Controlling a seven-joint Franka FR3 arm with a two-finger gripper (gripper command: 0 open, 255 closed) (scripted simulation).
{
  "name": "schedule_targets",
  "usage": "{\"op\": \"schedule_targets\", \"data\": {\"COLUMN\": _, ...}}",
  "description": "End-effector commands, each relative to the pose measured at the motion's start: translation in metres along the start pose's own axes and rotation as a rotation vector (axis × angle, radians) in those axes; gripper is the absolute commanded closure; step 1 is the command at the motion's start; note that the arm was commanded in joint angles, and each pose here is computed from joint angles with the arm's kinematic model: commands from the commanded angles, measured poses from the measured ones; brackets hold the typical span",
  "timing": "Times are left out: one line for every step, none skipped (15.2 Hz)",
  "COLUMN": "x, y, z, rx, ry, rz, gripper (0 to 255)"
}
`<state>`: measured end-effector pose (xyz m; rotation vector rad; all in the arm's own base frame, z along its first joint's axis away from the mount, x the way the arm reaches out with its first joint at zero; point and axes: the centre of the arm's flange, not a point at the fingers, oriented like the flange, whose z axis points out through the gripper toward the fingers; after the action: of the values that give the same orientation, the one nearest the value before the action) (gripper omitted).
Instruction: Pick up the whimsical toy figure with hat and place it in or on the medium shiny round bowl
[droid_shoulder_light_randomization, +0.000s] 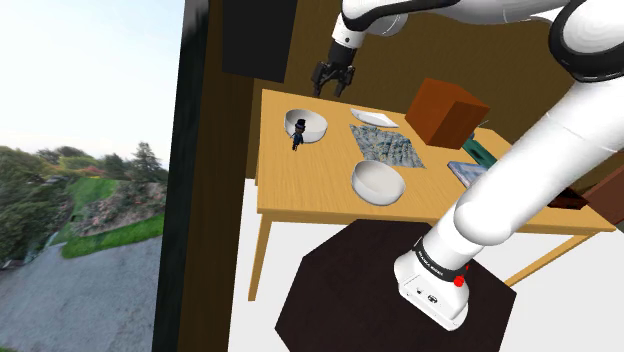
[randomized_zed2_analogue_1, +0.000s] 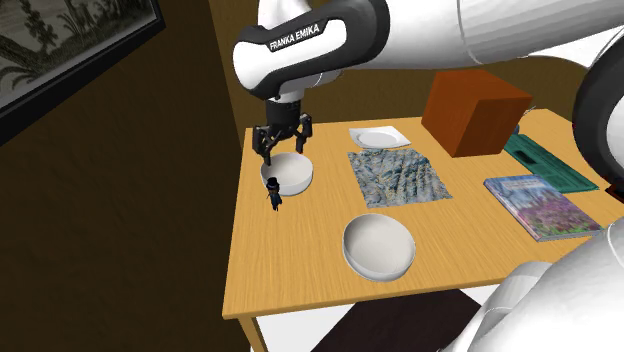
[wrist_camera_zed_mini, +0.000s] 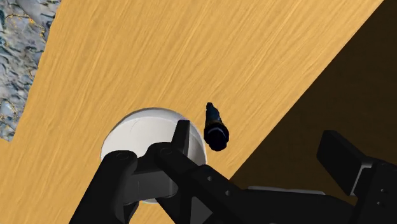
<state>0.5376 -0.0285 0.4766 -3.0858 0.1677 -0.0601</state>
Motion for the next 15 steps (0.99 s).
{"op": "schedule_targets", "data": {"x": 0.021, "y": 0.0, "z": 0.023, "rx": -0.006, "ry": -0.019, "rz": 0.003, "gripper": 0}}
{"op": "schedule_targets", "data": {"x": 0.031, "y": 0.001, "z": 0.033, "rx": -0.008, "ry": -0.029, "rz": 0.004, "gripper": 0}}
{"op": "schedule_targets", "data": {"x": 0.041, "y": 0.001, "z": 0.043, "rx": -0.011, "ry": -0.038, "rz": 0.006, "gripper": 0}}
{"op": "schedule_targets", "data": {"x": 0.05, "y": 0.001, "z": 0.054, "rx": -0.014, "ry": -0.048, "rz": 0.007, "gripper": 0}}
{"op": "schedule_targets", "data": {"x": 0.059, "y": 0.002, "z": 0.065, "rx": -0.016, "ry": -0.057, "rz": 0.008, "gripper": 0}}
{"op": "schedule_targets", "data": {"x": 0.068, "y": 0.002, "z": 0.075, "rx": -0.019, "ry": -0.066, "rz": 0.01, "gripper": 0}}
{"op": "schedule_targets", "data": {"x": 0.078, "y": 0.003, "z": 0.086, "rx": -0.021, "ry": -0.076, "rz": 0.011, "gripper": 0}}
{"op": "schedule_targets", "data": {"x": 0.087, "y": 0.003, "z": 0.097, "rx": -0.024, "ry": -0.085, "rz": 0.012, "gripper": 0}}
{"op": "schedule_targets", "data": {"x": 0.095, "y": 0.004, "z": 0.108, "rx": -0.027, "ry": -0.095, "rz": 0.014, "gripper": 0}}
{"op": "schedule_targets", "data": {"x": 0.104, "y": 0.004, "z": 0.119, "rx": -0.029, "ry": -0.104, "rz": 0.015, "gripper": 0}}
{"op": "schedule_targets", "data": {"x": 0.113, "y": 0.005, "z": 0.13, "rx": -0.032, "ry": -0.114, "rz": 0.017, "gripper": 0}}
{"op": "schedule_targets", "data": {"x": 0.121, "y": 0.006, "z": 0.141, "rx": -0.034, "ry": -0.122, "rz": 0.018, "gripper": 0}}
{"op": "schedule_targets", "data": {"x": 0.12, "y": 0.006, "z": 0.146, "rx": -0.034, "ry": -0.122, "rz": 0.018, "gripper": 0}}
{"op": "schedule_targets", "data": {"x": 0.119, "y": 0.006, "z": 0.151, "rx": -0.034, "ry": -0.122, "rz": 0.018, "gripper": 0}}
{"op": "schedule_targets", "data": {"x": 0.119, "y": 0.006, "z": 0.156, "rx": -0.034, "ry": -0.122, "rz": 0.018, "gripper": 0}}
